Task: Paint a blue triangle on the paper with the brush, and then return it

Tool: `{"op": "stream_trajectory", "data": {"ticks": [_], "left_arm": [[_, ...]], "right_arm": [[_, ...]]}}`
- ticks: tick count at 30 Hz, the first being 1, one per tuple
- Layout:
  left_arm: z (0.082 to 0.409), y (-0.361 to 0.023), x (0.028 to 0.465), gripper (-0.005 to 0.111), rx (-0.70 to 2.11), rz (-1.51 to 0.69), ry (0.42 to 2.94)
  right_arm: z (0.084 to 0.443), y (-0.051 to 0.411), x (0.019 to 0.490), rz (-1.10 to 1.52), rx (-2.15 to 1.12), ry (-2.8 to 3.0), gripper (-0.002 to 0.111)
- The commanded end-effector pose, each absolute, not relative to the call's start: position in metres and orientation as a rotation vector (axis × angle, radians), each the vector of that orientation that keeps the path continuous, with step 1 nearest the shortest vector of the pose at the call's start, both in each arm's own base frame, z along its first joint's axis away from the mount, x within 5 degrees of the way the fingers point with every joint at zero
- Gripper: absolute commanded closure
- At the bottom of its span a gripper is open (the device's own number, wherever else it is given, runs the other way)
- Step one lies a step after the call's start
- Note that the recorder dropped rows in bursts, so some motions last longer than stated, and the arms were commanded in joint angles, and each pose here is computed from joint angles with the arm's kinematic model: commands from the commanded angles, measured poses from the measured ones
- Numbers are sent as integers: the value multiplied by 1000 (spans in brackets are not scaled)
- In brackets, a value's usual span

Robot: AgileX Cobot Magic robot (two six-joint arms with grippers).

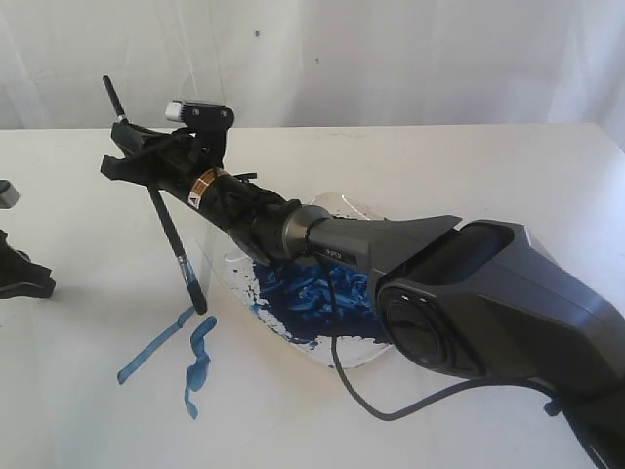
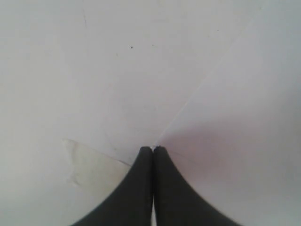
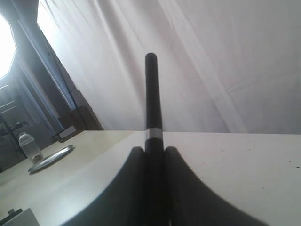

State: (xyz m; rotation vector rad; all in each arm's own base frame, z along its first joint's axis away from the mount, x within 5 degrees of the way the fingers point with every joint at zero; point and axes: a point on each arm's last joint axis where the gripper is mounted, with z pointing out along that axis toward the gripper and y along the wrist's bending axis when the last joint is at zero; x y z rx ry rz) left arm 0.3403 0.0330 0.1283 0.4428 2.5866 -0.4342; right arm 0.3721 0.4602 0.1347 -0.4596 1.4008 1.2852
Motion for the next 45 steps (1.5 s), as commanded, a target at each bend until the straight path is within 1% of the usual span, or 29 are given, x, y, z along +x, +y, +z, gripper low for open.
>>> {"op": "stream_trajectory", "data": {"ticks": [1,13,19,25,29,34,45], "left_arm": [[118,34,338,107,463,-418,2615],[119,35,339,107,481,-402,2612],[118,37,340,107,494,-374,2605],[118,38,340,107,489,-352,2603],[118,39,341,107,484,-333,2600],[118,40,341,107,486,-323,2600],[118,40,341,107,494,-319,2601]], "right_arm": [[137,460,372,1314,-482,1405,108],[139,472,354,1420,-489,1400,108],[136,476,347,1425,-586,1403,108],[136,474,349,1429,-586,1408,108],[135,474,349,1480,-552,1440,108],[132,476,344,1467,-653,1439,108],[132,475,346,1428,-659,1420,108]]}}
